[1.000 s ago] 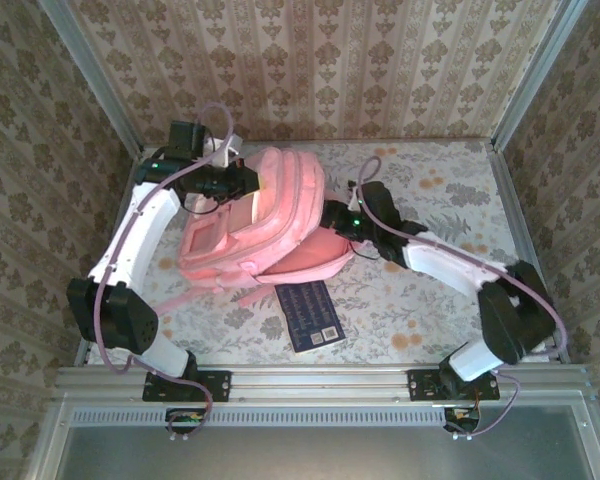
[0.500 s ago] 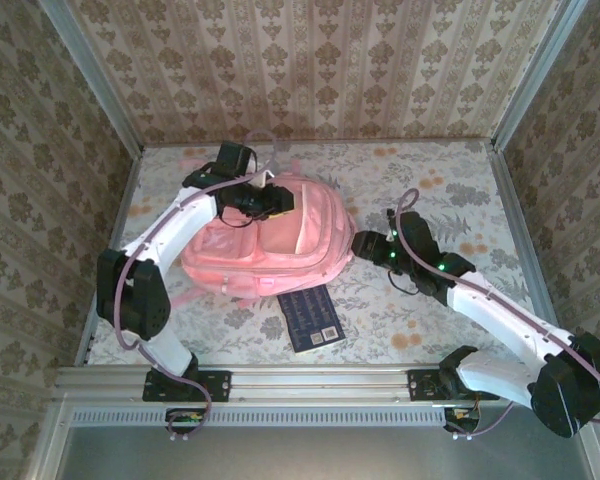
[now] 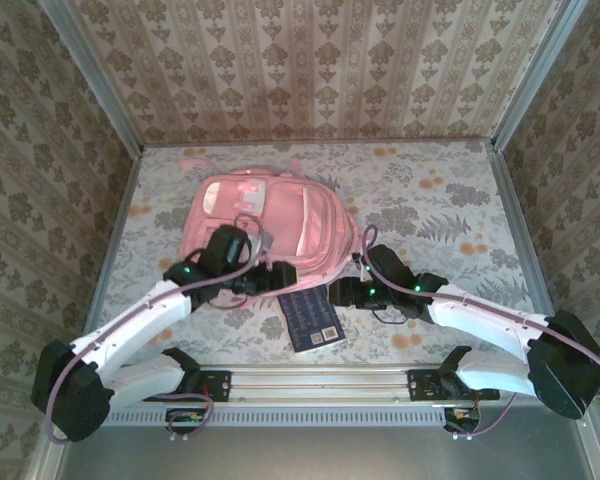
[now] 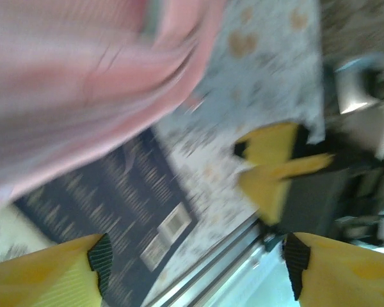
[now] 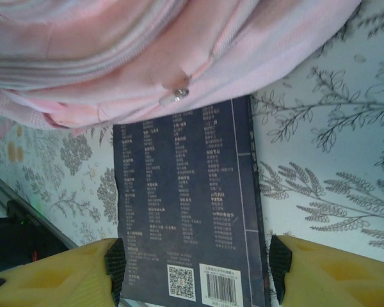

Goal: Pack the student bag

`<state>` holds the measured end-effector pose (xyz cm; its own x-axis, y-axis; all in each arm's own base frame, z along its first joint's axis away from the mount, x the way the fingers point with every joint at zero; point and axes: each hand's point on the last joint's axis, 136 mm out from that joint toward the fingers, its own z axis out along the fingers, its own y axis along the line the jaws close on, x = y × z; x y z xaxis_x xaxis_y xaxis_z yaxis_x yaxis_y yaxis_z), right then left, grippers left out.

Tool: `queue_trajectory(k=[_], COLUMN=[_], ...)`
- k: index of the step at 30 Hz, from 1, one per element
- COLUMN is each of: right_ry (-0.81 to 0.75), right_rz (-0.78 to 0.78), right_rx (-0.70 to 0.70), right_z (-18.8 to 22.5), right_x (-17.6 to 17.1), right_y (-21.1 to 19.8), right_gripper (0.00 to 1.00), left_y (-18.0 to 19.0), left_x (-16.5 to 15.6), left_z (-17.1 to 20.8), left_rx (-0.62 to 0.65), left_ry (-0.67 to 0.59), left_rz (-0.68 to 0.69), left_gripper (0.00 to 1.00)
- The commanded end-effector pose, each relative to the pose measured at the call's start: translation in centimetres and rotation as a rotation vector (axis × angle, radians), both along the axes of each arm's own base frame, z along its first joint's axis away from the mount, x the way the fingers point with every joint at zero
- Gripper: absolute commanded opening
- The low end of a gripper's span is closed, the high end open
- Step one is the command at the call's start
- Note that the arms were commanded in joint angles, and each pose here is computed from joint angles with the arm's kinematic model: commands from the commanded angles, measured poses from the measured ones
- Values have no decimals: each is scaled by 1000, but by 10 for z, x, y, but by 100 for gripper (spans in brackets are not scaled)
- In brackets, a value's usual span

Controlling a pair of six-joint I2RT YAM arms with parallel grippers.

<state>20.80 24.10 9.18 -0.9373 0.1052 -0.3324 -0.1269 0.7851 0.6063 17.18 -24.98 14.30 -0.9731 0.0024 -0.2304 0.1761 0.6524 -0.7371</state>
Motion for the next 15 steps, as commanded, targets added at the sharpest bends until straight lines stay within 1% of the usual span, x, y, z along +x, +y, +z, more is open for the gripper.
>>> queue_trajectory(k=[1, 4, 7, 10, 15], right_ry=[33, 55, 75, 86, 109], right_rz=[-41, -79, -90, -70, -67], right_rx=[46, 72, 79, 59, 16], right_z=[-6, -15, -23, -30, -45], right_x=[0, 0, -2, -6, -12], right_y=[7, 9, 13, 20, 22], right_gripper=[63, 63, 63, 63, 63], left_y=[10, 18, 20, 16, 10], left_x=[-7, -20, -24, -20, -11], left_z=[-26, -53, -73, -79, -82], left_rx=[21, 38, 27, -11, -23], left_ry=[58, 118, 167, 176, 163], left_rz=[130, 197, 252, 280, 296], left_gripper=[77, 76, 76, 74, 70])
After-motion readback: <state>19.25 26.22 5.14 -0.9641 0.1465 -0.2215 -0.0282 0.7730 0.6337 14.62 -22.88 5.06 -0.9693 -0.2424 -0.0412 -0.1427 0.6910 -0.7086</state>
